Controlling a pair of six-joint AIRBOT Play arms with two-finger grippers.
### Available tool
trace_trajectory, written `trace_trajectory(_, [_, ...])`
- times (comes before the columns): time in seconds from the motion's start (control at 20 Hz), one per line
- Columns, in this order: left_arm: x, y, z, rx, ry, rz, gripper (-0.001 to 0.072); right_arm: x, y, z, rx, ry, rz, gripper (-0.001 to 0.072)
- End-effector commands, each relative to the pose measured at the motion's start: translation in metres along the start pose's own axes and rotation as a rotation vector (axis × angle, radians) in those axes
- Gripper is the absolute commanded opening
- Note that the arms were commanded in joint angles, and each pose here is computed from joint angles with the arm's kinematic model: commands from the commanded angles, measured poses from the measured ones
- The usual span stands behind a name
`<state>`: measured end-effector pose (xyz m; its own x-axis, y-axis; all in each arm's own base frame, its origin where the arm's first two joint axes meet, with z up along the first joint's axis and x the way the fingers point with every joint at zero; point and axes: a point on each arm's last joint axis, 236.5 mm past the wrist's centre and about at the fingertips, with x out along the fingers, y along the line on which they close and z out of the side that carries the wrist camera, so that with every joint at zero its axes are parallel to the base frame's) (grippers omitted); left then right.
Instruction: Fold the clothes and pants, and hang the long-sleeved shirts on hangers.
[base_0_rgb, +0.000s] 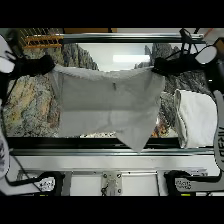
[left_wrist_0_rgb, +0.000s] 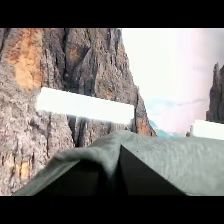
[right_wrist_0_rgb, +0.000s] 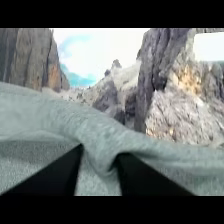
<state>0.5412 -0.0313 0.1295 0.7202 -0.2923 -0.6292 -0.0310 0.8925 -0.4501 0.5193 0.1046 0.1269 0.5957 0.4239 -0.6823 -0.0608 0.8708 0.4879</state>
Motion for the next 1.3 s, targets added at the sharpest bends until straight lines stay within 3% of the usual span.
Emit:
trace_trajectory(0.0, [0.066, 0.008, 0.009, -0.070, 0.064, -0.009, 0.0660, 0.030, -0.017, 0.049, 0.078, -0.197, 0.027, 0.0658])
trace_trajectory(0.05, [0.062, 0.012, 0.019, -0.095, 0.059, -0.009, 0.0680, 0.020, -0.017, 0.062, 0.088, -0.242, 0.034, 0.0683])
trace_trajectory(0.2, [0.022, 0.029, 0.037, -0.099, 0.060, 0.021, 0.0680, -0.033, -0.027, 0.084, 0.051, -0.317, 0.010, 0.0662])
trace_trajectory(0.3, [-0.009, 0.062, 0.022, -0.083, 0.098, 0.132, 0.0680, -0.068, -0.026, 0.073, -0.021, -0.282, -0.007, 0.0662])
trace_trajectory(0.45, [-0.039, 0.111, -0.059, -0.166, 0.223, 0.266, 0.0680, -0.099, -0.026, 0.022, -0.099, -0.171, -0.068, 0.0660])
trace_trajectory(0.55, [-0.048, 0.133, -0.142, -0.271, 0.329, 0.312, 0.0680, -0.110, -0.021, -0.017, -0.092, -0.127, -0.065, 0.0574])
trace_trajectory(0.65, [-0.051, 0.148, -0.214, -0.407, 0.378, 0.345, 0.0680, -0.115, -0.019, -0.048, -0.084, -0.103, -0.061, 0.0576])
trace_trajectory(0.9, [-0.038, 0.153, -0.294, -0.703, 0.332, 0.315, 0.0680, -0.125, -0.011, -0.084, -0.087, -0.089, -0.044, 0.0577])
trace_trajectory(1.25, [0.009, 0.137, -0.289, -0.689, 0.357, 0.282, 0.0680, -0.129, 0.001, -0.082, -0.070, -0.105, 0.000, 0.0577])
